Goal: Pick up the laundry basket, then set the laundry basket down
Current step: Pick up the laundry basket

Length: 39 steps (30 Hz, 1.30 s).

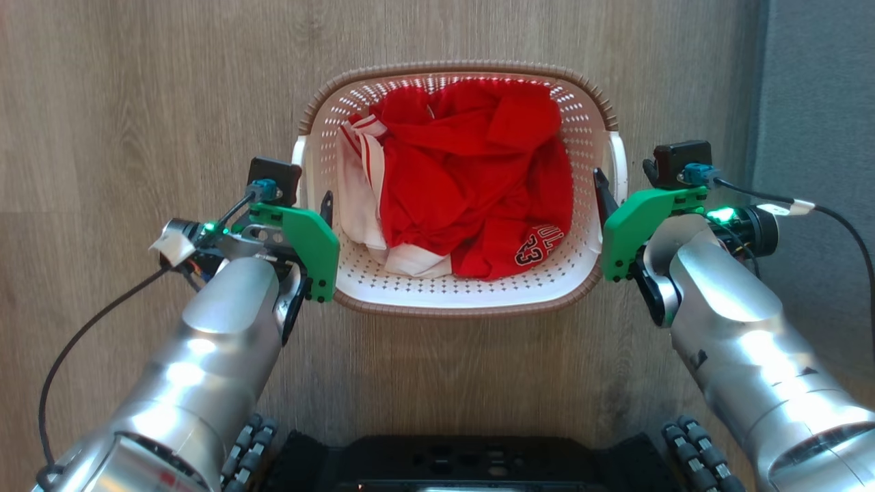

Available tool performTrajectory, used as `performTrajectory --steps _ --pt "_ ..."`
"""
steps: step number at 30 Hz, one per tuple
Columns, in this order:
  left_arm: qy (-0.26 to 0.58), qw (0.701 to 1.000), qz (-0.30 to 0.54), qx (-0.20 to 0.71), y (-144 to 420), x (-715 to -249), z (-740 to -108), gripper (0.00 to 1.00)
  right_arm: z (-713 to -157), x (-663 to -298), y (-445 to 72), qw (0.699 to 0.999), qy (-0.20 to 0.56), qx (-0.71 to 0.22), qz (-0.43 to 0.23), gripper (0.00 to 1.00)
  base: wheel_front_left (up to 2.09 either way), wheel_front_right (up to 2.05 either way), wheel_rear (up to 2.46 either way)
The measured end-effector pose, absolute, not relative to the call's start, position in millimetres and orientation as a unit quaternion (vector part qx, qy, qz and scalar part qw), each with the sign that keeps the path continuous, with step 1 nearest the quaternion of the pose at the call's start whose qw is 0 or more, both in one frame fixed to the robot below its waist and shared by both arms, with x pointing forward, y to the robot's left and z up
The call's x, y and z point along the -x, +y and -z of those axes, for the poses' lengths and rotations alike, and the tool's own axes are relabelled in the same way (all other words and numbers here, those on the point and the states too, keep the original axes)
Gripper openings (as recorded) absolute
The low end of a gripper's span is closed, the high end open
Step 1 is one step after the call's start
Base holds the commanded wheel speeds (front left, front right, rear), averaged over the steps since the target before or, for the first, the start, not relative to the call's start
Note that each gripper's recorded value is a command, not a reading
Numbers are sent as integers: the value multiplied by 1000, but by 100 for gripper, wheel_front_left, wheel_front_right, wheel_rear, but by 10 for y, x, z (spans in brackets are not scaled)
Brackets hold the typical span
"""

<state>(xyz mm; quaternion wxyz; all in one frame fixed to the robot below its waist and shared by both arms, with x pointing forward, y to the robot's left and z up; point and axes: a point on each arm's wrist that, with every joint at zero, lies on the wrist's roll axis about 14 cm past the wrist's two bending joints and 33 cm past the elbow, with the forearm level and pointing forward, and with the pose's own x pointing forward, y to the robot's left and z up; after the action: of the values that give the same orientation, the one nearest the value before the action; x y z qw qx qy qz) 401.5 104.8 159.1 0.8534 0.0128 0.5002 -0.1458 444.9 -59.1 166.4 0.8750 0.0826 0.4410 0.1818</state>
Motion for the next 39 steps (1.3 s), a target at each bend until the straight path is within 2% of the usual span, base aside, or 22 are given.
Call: performTrajectory --steps 10,21,24,39 --pt "520 841 149 -14 1050 -3996 -1451 100 -1429 -4356 -561 843 499 -88 -180 100 0 0 0" --pt "552 820 147 -15 1073 -3878 -1291 100 -1244 -4337 -508 826 526 -93 -181 100 0 0 0" --pt "564 812 152 -11 1053 -3837 -1252 100 -1210 -4345 -496 824 528 -91 -184 100 0 0 0" --pt "572 805 155 1 1018 -3819 -1227 100 -1106 -4357 -435 818 537 -90 -188 100 0 0 0"
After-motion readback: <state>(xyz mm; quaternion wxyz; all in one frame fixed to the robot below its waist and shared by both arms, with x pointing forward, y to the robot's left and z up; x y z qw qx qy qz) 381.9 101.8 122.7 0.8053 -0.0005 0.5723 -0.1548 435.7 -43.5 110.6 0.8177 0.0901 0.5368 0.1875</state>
